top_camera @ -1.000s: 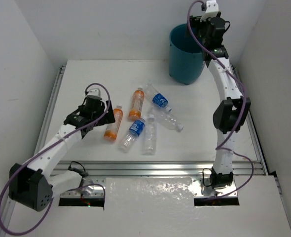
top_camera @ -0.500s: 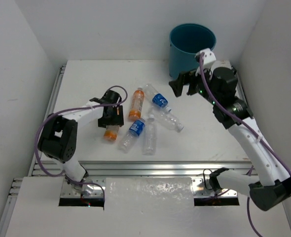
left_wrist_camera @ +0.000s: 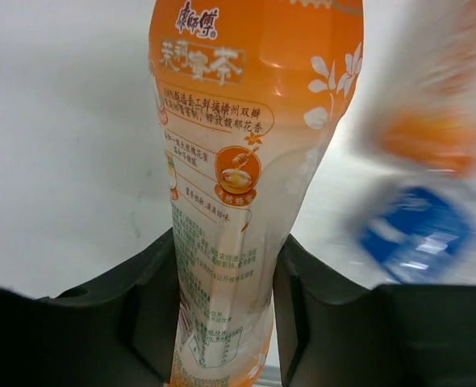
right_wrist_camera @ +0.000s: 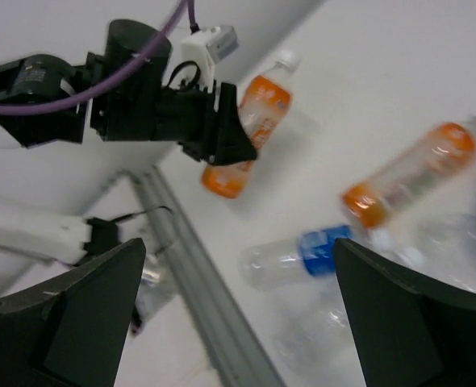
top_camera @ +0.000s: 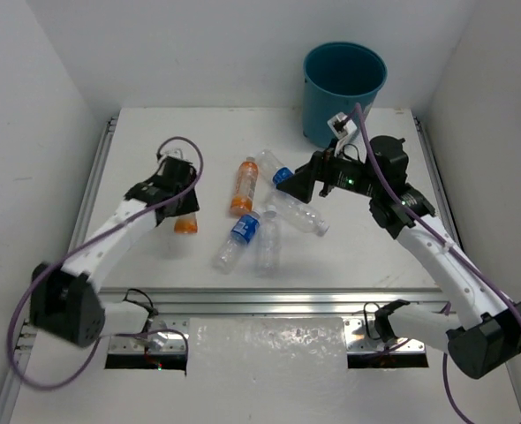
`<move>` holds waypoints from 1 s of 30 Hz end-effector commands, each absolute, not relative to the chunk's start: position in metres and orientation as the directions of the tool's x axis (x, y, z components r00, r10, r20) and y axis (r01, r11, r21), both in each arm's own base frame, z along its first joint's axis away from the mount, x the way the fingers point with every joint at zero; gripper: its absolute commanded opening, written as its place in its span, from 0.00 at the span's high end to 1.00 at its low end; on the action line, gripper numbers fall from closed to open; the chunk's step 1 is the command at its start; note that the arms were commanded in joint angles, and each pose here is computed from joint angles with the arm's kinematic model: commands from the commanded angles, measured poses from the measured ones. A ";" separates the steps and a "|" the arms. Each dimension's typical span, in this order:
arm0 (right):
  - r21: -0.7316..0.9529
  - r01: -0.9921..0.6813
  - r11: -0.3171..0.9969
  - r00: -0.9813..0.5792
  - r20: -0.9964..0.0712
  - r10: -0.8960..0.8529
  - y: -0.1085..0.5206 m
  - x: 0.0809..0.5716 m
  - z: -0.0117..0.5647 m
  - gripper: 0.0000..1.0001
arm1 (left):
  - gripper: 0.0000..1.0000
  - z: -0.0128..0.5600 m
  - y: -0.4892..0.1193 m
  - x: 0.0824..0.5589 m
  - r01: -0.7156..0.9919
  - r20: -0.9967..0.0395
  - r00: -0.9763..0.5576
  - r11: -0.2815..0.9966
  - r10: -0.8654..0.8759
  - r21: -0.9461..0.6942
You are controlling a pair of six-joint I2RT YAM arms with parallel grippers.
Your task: Put the plastic bottles in the bin
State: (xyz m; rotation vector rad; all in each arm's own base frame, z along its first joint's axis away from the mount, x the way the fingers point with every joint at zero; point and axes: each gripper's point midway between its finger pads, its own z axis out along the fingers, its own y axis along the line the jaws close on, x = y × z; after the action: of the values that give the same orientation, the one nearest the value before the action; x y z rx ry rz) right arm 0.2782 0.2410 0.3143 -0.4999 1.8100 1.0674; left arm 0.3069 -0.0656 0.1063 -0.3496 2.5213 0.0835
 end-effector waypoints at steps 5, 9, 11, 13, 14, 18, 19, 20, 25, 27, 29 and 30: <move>0.520 -0.844 0.131 -0.492 -0.848 0.196 0.294 0.250 0.370 0.01 | 1.00 0.277 -0.169 0.286 0.343 -0.785 -0.567 0.796 -0.247 -0.499; 0.559 -0.828 0.035 -0.549 -0.823 0.149 0.323 0.263 0.379 0.01 | 1.00 0.316 -0.207 0.254 0.554 -0.777 -0.582 0.582 -0.241 -0.596; 0.555 -0.831 0.045 -0.544 -0.826 0.144 0.337 0.273 0.380 0.01 | 1.00 0.323 -0.213 0.244 0.590 -0.771 -0.592 0.526 -0.235 -0.613; 0.557 -0.830 0.033 -0.550 -0.826 0.121 0.350 0.275 0.381 0.01 | 1.00 0.330 -0.220 0.233 0.641 -0.777 -0.592 0.459 -0.216 -0.616; 0.556 -0.831 0.030 -0.549 -0.827 0.118 0.354 0.275 0.381 0.01 | 1.00 0.330 -0.222 0.231 0.638 -0.765 -0.604 0.442 -0.221 -0.631; 0.537 -0.843 0.017 -0.533 -0.840 0.105 0.375 0.270 0.384 0.01 | 1.00 0.324 -0.228 0.227 0.641 -0.744 -0.636 0.396 -0.205 -0.657; 0.532 -0.846 0.025 -0.528 -0.843 0.103 0.378 0.273 0.382 0.07 | 1.00 0.323 -0.229 0.226 0.645 -0.743 -0.639 0.387 -0.200 -0.659; 0.533 -0.846 0.023 -0.529 -0.843 0.093 0.380 0.272 0.380 0.13 | 1.00 0.323 -0.230 0.226 0.645 -0.741 -0.640 0.383 -0.201 -0.661; 0.546 -0.837 0.028 -0.543 -0.836 0.077 0.385 0.278 0.372 0.86 | 0.76 0.338 -0.227 0.229 0.674 -0.777 -0.592 0.399 -0.213 -0.622; 0.518 -0.854 0.044 -0.514 -0.854 0.073 0.385 0.281 0.372 1.00 | 0.54 0.334 -0.221 0.238 0.644 -0.782 -0.583 0.463 -0.219 -0.610; 0.496 -0.853 0.162 -0.485 -0.868 0.108 0.377 0.301 0.374 1.00 | 0.04 0.325 -0.202 0.257 0.535 -0.782 -0.570 0.609 -0.251 -0.585; 0.446 -0.865 0.228 -0.429 -0.895 0.122 0.371 0.314 0.377 1.00 | 0.00 0.319 -0.189 0.267 0.474 -0.795 -0.549 0.687 -0.258 -0.551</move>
State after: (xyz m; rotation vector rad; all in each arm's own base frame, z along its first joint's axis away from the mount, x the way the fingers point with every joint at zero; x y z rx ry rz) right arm 0.2970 0.3769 0.3428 -0.7135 1.7042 1.5260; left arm 0.2448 -0.2129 0.3076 0.2482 1.9507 -1.1935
